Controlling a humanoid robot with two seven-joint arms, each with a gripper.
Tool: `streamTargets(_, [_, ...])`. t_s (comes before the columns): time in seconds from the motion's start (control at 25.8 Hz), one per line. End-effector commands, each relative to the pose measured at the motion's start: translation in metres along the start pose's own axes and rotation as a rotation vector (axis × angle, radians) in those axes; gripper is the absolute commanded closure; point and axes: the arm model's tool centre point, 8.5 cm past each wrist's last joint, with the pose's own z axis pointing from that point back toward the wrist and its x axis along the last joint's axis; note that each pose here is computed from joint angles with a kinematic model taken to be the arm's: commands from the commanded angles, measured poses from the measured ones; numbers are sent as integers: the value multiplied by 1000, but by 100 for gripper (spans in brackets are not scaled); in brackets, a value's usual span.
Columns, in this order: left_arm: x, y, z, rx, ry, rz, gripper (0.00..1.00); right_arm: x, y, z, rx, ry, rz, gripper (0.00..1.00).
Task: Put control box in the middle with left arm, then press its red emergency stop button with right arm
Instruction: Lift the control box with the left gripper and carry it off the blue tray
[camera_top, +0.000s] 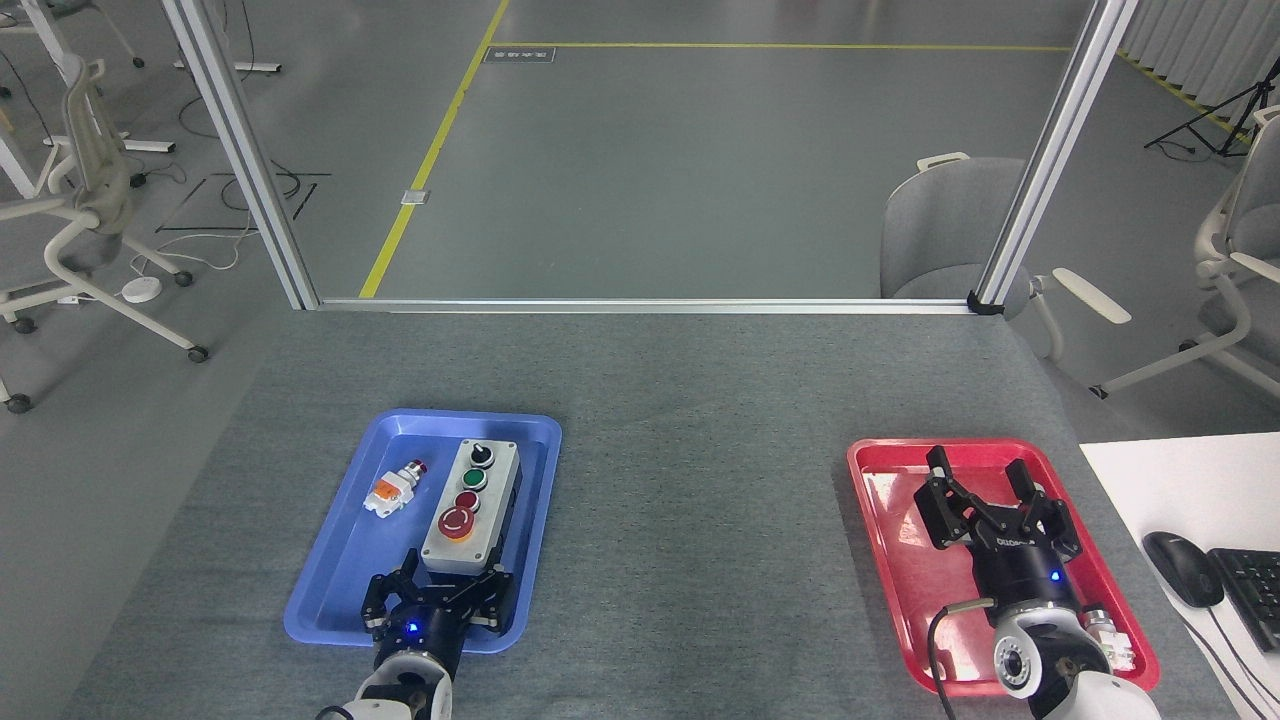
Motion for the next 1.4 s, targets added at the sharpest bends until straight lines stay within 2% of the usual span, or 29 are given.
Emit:
streamTargets(0.0, [0, 4, -11, -11, 5, -2, 1, -1, 0, 0, 3, -3, 1, 1])
streamTargets(0.23, [-2, 7, -25, -42, 16, 26, 2, -1, -2, 0, -1, -7, 6, 1])
streamTargets(0.31, [-4, 5, -27, -52, 19, 24, 10, 0, -2, 0, -1, -7, 3, 1])
streamTargets(0.43, [-3, 6, -29, -54, -23, 22, 40, 1, -1, 0, -1, -7, 0, 1])
streamTargets(0.54, [-1, 6, -29, -54, -61, 26, 87, 1, -1, 0, 0, -7, 1, 1])
streamTargets(0.58, [-3, 7, -29, -52, -61, 25, 96, 1, -1, 0, -3, -6, -1, 1])
streamTargets(0.62, [-3, 8, -29, -49, -64, 24, 100, 1, -1, 0, -1, -6, -1, 1])
streamTargets(0.74, [-5, 14, -30, -27, -64, 22, 100, 2, 0, 0, -2, -8, -3, 1])
streamTargets(0.89, [-6, 42, -28, 68, -72, 27, 100, 2, -1, 0, -3, -14, -3, 1])
streamTargets(0.97, [-16, 44, -21, 93, -65, 33, 100, 4, -1, 0, -3, -29, -6, 1])
streamTargets(1.12, [-14, 63, -8, 173, -105, 69, 100, 5, 0, 0, -1, -35, -10, 1])
streamTargets(1.28, [8, 78, 7, 240, -160, 75, 100, 7, -1, -1, -5, -39, -12, 1])
streamTargets(1.36, [47, 77, 12, 240, -239, 68, 100, 7, -2, -1, -8, -42, -11, 1])
